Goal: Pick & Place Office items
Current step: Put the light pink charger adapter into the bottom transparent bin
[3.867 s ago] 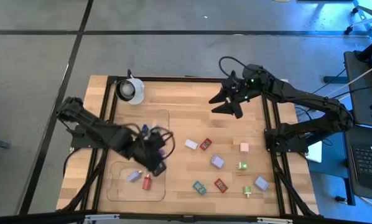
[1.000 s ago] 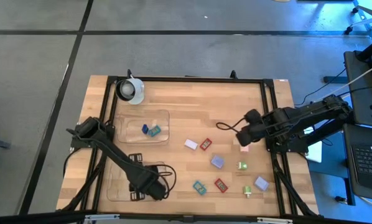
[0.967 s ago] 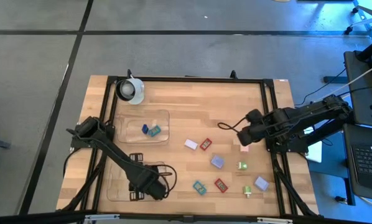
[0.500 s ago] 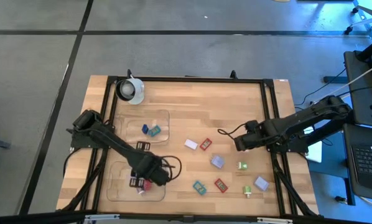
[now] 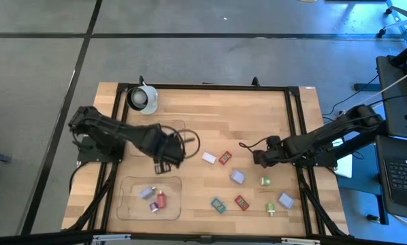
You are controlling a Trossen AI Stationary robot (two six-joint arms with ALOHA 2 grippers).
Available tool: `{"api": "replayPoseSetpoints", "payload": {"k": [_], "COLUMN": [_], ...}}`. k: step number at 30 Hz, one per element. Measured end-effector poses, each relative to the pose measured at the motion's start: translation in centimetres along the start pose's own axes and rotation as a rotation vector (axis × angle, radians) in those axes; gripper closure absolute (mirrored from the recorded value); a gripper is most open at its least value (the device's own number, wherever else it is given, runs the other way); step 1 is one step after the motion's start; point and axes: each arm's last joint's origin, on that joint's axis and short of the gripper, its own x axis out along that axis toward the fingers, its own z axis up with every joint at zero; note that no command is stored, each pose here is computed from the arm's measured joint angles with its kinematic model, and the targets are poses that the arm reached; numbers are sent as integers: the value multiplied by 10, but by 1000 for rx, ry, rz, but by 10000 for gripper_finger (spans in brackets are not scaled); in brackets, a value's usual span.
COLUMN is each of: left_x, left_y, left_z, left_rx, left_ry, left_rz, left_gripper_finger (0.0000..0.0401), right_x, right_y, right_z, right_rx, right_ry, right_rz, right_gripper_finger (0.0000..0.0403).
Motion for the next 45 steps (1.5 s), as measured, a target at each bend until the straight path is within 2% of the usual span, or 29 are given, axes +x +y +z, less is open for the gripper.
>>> {"api": "replayPoseSetpoints", "payload": {"k": [5,10,13,17,20,25,30,37,42,45], "left_x": [-2,2,2,-4,-11,-21,-39,-73,-93,-98], "left_y": [20,26,26,27,24,17,9,1,-9,-17], "left_z": [7,29,46,66,77,85,85,76,60,52], "left_rx": [-178,-346,-404,-429,-375,-234,-114,-57,124,205], "left_ry": [-70,-264,-390,-560,-671,-785,-924,-1110,-1164,-1170], "left_rz": [66,103,64,-12,-42,-42,-56,-79,29,167], "left_gripper_finger": [238,238,236,235,236,221,186,140,127,128], "right_x": [6,6,6,4,-4,-32,-74,-138,-195,-229], "right_y": [1,3,4,7,19,46,76,106,121,129], "right_z": [-2,-2,-3,-4,-5,-4,3,25,44,51], "right_rx": [-59,-106,-104,-105,-124,-210,-333,-430,-390,-359], "right_ry": [13,22,32,44,53,-32,-161,-386,-583,-722], "right_rz": [-30,-9,-6,14,78,211,353,496,612,722], "right_gripper_finger": [115,170,203,203,203,203,201,197,197,196]}}
